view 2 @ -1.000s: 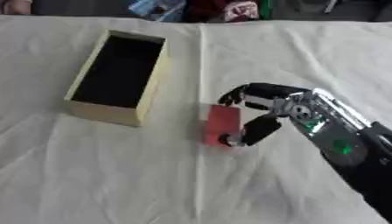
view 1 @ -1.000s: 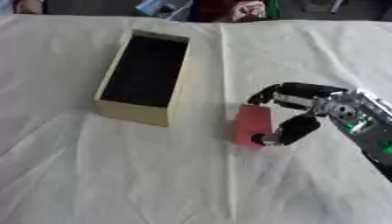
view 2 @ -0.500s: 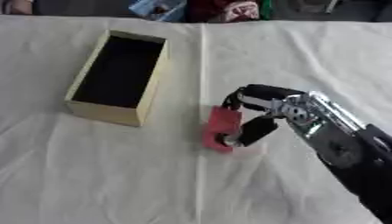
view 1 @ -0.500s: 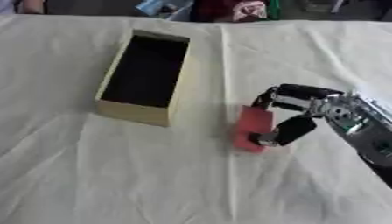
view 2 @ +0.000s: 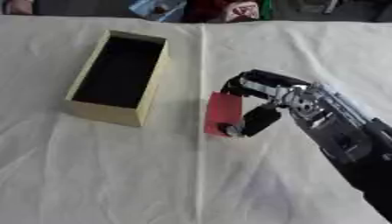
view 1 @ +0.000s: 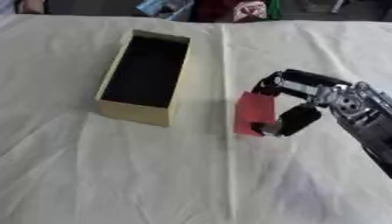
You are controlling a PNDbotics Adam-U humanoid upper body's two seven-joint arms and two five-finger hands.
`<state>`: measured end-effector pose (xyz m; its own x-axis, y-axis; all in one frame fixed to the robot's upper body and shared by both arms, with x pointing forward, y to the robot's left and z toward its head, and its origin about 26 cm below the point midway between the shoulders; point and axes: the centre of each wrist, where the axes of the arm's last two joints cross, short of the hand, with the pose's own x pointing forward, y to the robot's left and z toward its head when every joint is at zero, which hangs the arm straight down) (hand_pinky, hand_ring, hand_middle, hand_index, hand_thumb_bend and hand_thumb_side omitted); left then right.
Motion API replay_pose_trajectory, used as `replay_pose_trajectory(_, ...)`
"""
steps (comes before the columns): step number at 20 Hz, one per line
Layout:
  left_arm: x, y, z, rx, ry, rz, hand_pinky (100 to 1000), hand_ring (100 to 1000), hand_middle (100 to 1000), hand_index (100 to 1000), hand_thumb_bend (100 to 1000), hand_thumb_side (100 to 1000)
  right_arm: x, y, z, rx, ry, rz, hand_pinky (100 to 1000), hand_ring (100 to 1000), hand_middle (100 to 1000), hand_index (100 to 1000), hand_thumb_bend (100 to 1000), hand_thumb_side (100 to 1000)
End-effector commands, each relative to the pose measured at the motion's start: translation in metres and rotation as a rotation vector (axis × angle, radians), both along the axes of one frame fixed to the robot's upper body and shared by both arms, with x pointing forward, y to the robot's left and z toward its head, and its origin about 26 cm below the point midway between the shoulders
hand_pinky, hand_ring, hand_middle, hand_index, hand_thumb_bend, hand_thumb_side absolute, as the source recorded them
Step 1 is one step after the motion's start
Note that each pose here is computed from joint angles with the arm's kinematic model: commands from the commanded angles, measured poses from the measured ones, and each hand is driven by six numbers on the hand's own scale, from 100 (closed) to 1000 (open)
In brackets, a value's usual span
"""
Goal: Pick up objects on the table and place them in the box.
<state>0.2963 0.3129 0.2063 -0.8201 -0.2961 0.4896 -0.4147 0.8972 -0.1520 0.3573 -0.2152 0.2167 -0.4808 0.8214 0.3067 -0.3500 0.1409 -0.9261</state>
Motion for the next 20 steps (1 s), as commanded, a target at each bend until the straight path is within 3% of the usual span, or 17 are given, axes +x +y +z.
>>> replay_pose_trajectory(1, -0.002, -0.001, 0.010, 0.020, -0.032, -0.009, 568, 556, 522, 648, 203, 100, -0.004, -0.005, 0.028, 0.014, -0.074, 0.007, 801, 718, 518, 634, 100, 100)
replay_pose_trajectory(13, -0.002, -0.003, 0.011, 0.017, -0.037, -0.017, 567, 556, 521, 648, 196, 100, 0.004, 0.016, 0.111, 0.085, -0.324, 0.087, 814, 700, 532, 646, 100, 100)
replay_pose_trajectory(16, -0.001, -0.004, 0.012, 0.015, -0.040, -0.022, 566, 555, 521, 647, 195, 100, 0.013, 0.025, 0.129, 0.105, -0.372, 0.100, 816, 700, 534, 647, 100, 100)
replay_pose_trajectory(20, 0.000, -0.005, 0.012, 0.012, -0.043, -0.031, 565, 555, 520, 647, 191, 100, 0.035, 0.036, 0.142, 0.114, -0.382, 0.094, 818, 700, 533, 647, 100, 100)
